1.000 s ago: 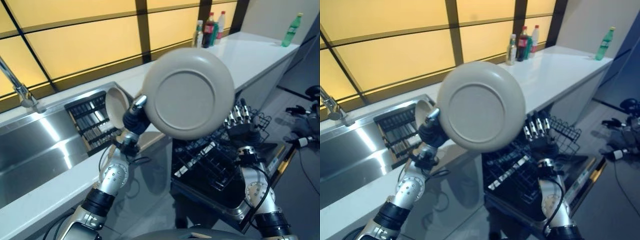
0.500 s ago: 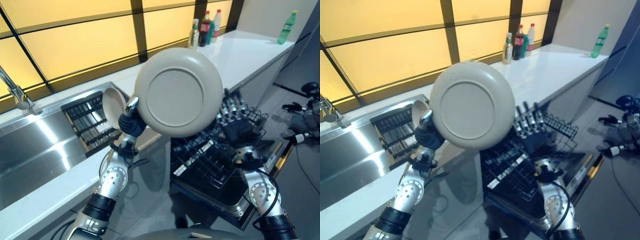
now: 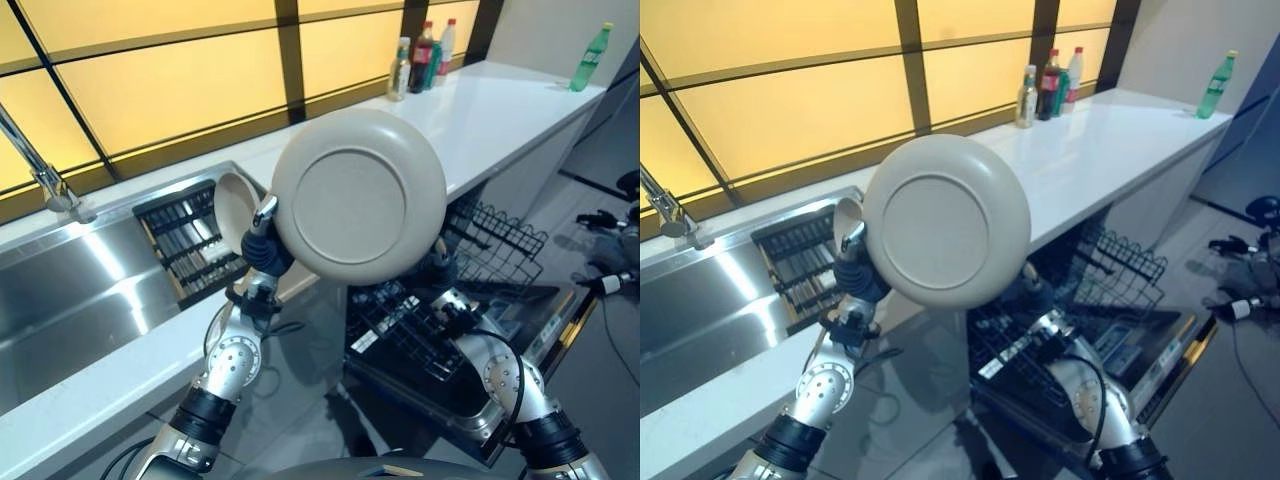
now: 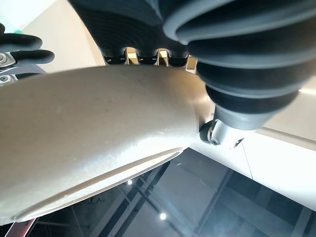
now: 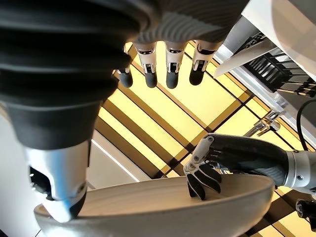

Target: Pick up plates and place into dishwasher.

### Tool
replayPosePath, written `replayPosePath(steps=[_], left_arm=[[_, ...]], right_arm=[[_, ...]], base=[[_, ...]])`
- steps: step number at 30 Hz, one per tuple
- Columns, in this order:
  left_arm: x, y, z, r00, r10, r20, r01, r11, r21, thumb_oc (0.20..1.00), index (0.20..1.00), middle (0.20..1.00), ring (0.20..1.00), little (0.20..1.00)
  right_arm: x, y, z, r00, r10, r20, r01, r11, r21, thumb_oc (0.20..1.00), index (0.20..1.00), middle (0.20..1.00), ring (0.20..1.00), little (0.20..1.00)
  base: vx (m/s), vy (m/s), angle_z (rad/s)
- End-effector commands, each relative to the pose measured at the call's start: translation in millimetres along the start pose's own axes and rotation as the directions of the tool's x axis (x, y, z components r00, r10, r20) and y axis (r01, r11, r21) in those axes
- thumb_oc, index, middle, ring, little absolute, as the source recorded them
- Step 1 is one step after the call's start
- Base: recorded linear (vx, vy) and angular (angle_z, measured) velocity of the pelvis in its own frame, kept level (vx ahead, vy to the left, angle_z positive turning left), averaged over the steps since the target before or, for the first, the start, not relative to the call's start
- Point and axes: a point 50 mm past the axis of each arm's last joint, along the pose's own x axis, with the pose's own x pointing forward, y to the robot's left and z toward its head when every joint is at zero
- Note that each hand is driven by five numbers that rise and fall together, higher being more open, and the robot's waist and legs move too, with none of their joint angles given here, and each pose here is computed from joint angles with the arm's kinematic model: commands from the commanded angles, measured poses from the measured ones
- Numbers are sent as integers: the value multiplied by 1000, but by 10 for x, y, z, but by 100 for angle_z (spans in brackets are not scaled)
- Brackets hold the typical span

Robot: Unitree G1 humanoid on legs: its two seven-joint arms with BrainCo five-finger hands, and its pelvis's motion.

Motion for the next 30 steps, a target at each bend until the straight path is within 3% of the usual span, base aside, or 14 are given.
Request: replayPosePath(steps=[1,7,17,30], left_arm=[[76,-21,-55,996,-58,-60,61,997,36,200,200,200,200,200],[91,4,20,997,-43,-69,51,993,109,200,200,200,200,200],[35,104,186,1000,19,-19,-15,986,166,200,200,200,200,200],[-53,197,103,997,79,-13,-77,990,122,200,200,200,200,200]], right_arm=[[242,360,168,974,220,49,-218,975,-40,1000,1000,1000,1000,1000],[188,348,245,969,235,83,-228,970,-78,1000,1000,1000,1000,1000],[32,292,351,950,250,189,-251,968,-17,1000,1000,1000,1000,1000],[18,359,299,931,338,140,-335,941,-40,1000,1000,1000,1000,1000]], base=[[0,0,0],[0,0,0],[0,0,0],[6,0,0]])
